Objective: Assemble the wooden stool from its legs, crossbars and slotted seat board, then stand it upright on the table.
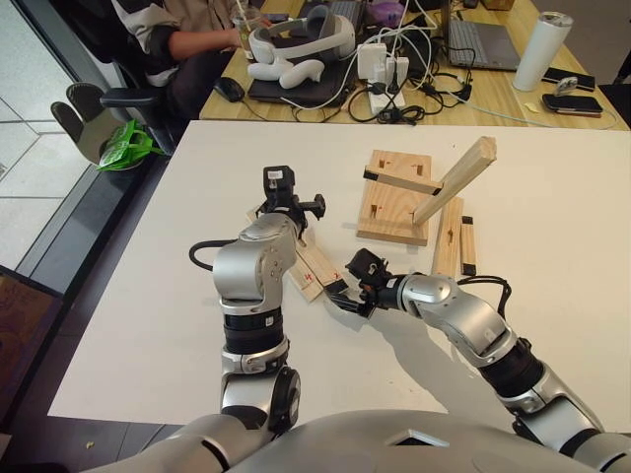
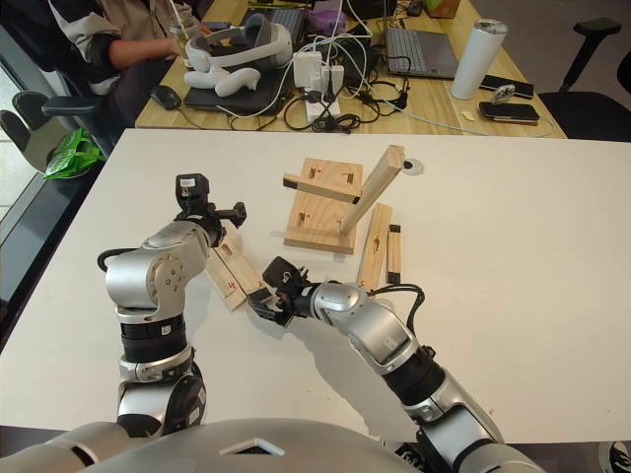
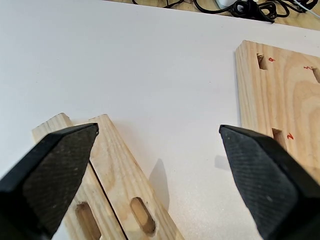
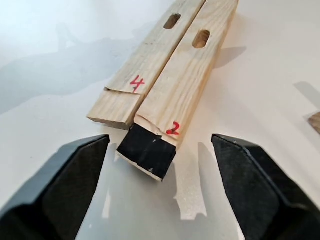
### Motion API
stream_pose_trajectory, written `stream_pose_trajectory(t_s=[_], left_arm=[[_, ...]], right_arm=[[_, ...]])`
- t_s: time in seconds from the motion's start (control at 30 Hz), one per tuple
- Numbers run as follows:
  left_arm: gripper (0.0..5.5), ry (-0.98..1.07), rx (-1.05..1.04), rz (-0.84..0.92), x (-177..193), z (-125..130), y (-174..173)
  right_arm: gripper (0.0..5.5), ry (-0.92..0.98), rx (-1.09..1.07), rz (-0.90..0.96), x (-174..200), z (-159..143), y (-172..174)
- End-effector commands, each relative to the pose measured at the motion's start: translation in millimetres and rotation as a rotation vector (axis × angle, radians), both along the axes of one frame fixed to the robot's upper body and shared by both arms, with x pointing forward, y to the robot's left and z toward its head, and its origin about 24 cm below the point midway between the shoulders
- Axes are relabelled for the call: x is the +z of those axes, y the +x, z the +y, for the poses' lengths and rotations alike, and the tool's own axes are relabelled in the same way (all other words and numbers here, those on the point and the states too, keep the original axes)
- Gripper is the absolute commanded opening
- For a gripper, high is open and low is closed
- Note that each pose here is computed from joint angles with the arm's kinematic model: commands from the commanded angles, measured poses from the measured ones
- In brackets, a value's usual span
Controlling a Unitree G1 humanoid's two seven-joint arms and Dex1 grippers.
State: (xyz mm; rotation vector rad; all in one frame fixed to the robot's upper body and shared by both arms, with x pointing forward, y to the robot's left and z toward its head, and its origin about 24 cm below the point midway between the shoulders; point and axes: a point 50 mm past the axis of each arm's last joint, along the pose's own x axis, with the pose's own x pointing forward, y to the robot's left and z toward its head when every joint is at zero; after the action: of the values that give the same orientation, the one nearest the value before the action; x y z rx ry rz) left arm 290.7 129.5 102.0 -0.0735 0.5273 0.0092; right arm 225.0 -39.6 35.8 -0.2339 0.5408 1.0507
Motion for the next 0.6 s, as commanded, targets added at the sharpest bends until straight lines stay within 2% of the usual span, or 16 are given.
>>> stream_pose_trajectory(t_s=[0.03, 0.2, 0.4, 0.6], left_arm=[[4.52, 0.002, -0.013, -0.018, 4.8, -6.2, 3.3], [4.52, -0.006, -0.018, -0.016, 4.2, -9.0, 2.5], [4.52, -0.011, -0.016, -0.014, 3.0, -10.4, 2.0], [4.52, -0.008, -0.023, -0.011, 2.1, -11.1, 2.5]], right_arm=[[3.81, -0.076, -0.024, 0.010, -19.7, -1.4, 6.6], [3.81, -0.132, -0.107, -0.043, -25.5, -8.9, 20.6], [3.81, -0.045, -0.158, -0.054, -18.4, -12.5, 32.5], [2.90, -0.027, -0.114, -0.022, -22.1, -1.8, 32.8]])
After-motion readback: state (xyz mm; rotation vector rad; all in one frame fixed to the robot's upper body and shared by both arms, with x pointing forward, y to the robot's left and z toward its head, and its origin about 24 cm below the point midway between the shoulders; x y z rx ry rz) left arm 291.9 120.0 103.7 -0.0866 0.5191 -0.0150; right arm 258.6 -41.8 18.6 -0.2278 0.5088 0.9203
